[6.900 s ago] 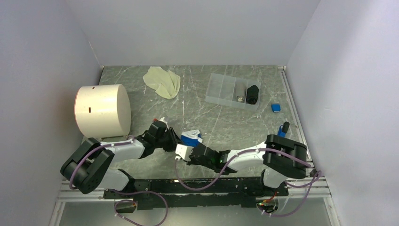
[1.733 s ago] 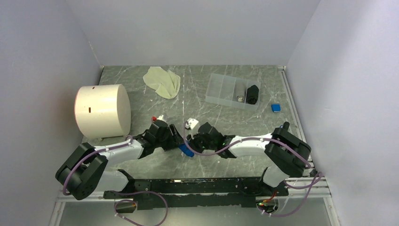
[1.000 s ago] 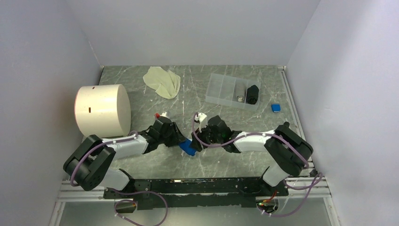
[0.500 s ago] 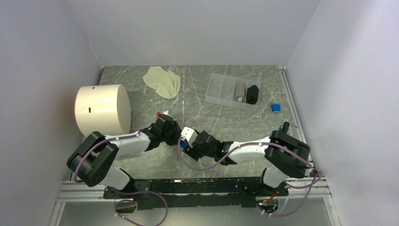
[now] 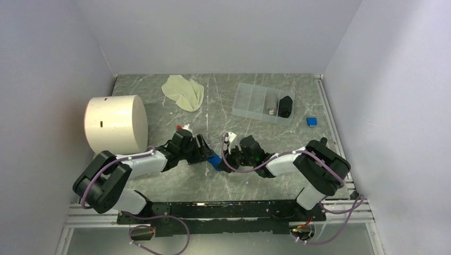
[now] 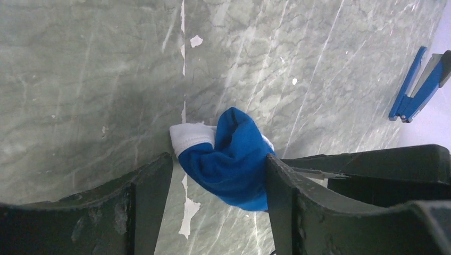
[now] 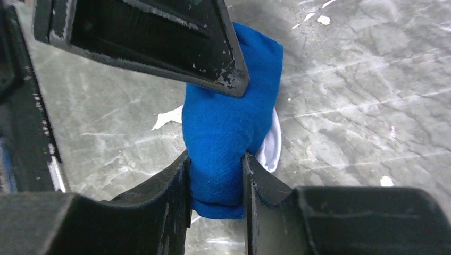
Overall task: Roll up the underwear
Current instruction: Pick up the underwear from the center of the board.
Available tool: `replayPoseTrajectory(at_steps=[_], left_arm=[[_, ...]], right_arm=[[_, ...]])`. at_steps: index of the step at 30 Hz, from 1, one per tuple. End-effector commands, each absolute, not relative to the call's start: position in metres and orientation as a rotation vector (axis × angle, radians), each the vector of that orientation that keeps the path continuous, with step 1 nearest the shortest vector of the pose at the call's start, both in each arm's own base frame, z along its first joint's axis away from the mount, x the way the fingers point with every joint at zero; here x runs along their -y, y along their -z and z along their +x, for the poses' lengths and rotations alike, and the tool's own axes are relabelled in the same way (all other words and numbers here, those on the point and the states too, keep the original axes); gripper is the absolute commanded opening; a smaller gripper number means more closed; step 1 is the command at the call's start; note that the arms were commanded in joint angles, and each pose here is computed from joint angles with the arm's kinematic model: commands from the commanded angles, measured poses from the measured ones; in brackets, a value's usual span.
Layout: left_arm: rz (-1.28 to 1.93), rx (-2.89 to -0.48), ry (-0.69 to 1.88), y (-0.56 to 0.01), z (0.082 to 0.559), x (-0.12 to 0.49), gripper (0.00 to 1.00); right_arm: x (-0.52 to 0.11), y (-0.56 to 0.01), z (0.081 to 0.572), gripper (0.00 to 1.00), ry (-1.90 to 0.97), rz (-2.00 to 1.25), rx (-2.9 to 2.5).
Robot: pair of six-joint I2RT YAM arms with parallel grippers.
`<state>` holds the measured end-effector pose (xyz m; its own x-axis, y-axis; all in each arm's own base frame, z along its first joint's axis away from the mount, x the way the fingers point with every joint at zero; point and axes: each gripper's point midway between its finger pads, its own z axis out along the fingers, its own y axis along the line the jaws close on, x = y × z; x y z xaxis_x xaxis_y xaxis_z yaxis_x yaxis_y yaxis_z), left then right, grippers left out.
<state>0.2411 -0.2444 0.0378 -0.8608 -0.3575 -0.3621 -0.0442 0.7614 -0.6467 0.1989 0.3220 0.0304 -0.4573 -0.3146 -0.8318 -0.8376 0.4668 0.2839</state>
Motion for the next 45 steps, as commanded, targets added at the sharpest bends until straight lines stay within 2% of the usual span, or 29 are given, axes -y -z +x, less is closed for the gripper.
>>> replayPoseTrajectory(at_steps=[1,7,9,11,13,20,25,32,38,41,45], left_arm=[[-0.258,-2.585,0.837,-0.010,0.227,0.237,0.68],[-0.305,-2.630,0.824,0.003,0.226,0.238,0.60],[-0.328,-2.649,0.796,0.009,0.224,0.235,0.50],[-0.346,-2.665,0.778,0.015,0.221,0.232,0.45],[-0.359,-2.672,0.772,0.019,0.218,0.230,0.43],[-0.358,-2.686,0.746,0.022,0.218,0.228,0.43],[-0.337,-2.698,0.709,0.020,0.221,0.227,0.43],[-0.336,-2.700,0.735,0.018,0.220,0.230,0.43],[-0.329,-2.703,0.765,0.015,0.219,0.233,0.43],[-0.346,-2.699,0.798,0.013,0.220,0.231,0.45],[-0.361,-2.660,0.883,0.004,0.224,0.228,0.53]], right_arm=[[-0.330,-0.028,0.174,0.29,-1.194,-0.935,-2.051],[-0.330,-0.024,0.182,0.33,-1.182,-0.927,-2.079],[-0.329,-0.027,0.187,0.38,-1.146,-0.933,-2.083],[-0.328,-0.030,0.195,0.49,-1.089,-0.922,-2.102],[-0.326,-0.036,0.203,0.61,-1.026,-0.913,-2.116],[-0.322,-0.046,0.228,0.83,-0.608,-0.961,-2.114],[-0.332,-0.054,0.225,0.86,-0.388,-1.043,-2.022],[-0.333,-0.028,0.224,0.75,-0.197,-1.095,-2.063],[-0.322,-0.003,0.214,0.68,-0.156,-1.163,-2.060],[-0.314,0.006,0.212,0.57,-0.133,-1.160,-2.088],[-0.308,0.008,0.212,0.37,-0.182,-1.095,-2.131]])
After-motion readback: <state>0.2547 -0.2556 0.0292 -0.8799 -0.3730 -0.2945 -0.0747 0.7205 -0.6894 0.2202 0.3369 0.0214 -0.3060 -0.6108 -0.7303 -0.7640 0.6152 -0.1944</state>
